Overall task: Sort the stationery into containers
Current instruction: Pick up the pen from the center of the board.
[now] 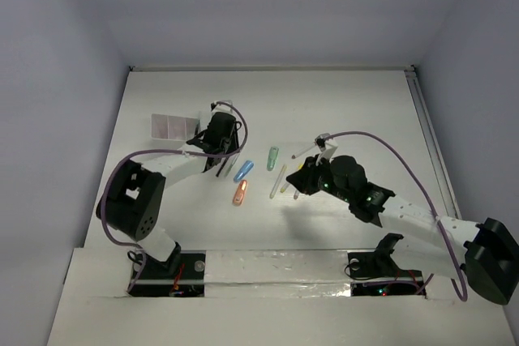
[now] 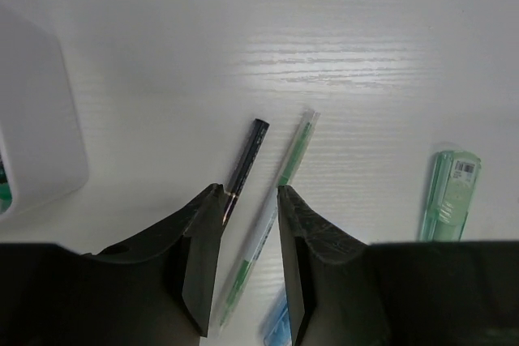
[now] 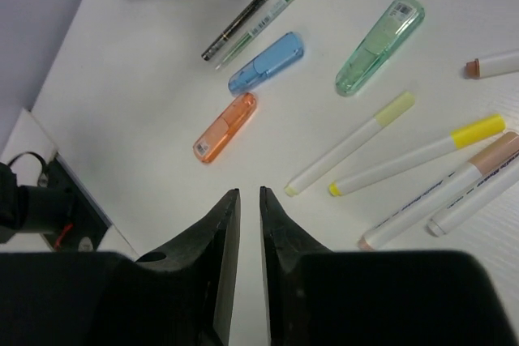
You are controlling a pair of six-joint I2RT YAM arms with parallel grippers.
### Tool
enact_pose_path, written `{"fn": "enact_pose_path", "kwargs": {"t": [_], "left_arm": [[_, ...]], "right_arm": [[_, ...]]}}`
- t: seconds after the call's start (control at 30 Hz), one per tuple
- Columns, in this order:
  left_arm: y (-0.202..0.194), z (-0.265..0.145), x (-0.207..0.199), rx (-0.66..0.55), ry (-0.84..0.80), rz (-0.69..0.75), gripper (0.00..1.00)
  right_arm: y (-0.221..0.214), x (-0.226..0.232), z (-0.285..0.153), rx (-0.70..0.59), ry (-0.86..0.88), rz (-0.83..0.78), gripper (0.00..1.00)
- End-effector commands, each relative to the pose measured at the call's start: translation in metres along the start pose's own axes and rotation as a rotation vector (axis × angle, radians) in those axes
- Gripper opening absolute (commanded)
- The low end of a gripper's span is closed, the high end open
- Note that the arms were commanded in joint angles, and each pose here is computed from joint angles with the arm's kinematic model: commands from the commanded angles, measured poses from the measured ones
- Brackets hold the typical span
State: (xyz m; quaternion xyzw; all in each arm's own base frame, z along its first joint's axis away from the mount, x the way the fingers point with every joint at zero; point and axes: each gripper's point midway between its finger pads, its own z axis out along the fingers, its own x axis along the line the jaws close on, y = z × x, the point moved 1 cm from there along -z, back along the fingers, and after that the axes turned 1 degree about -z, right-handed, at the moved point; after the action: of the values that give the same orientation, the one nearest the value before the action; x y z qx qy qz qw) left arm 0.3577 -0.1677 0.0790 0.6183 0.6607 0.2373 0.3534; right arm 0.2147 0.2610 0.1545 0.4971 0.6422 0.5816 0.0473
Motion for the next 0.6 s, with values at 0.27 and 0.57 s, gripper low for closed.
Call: {"fn": "enact_pose_path", "kwargs": {"t": [0.27, 0.57], "left_arm": [[0.008, 0.027, 0.001, 0.022, 0.078, 0.089, 0.30], [-0.006, 0.042, 0.004, 0.073, 0.100, 0.121, 0.29]], "right_arm": [[0.002, 0.020, 0.003, 0.017, 0.102, -0.024, 0.25], [0.001, 0.021, 0.002, 0.021, 0.108, -0.025, 0.25]]}}
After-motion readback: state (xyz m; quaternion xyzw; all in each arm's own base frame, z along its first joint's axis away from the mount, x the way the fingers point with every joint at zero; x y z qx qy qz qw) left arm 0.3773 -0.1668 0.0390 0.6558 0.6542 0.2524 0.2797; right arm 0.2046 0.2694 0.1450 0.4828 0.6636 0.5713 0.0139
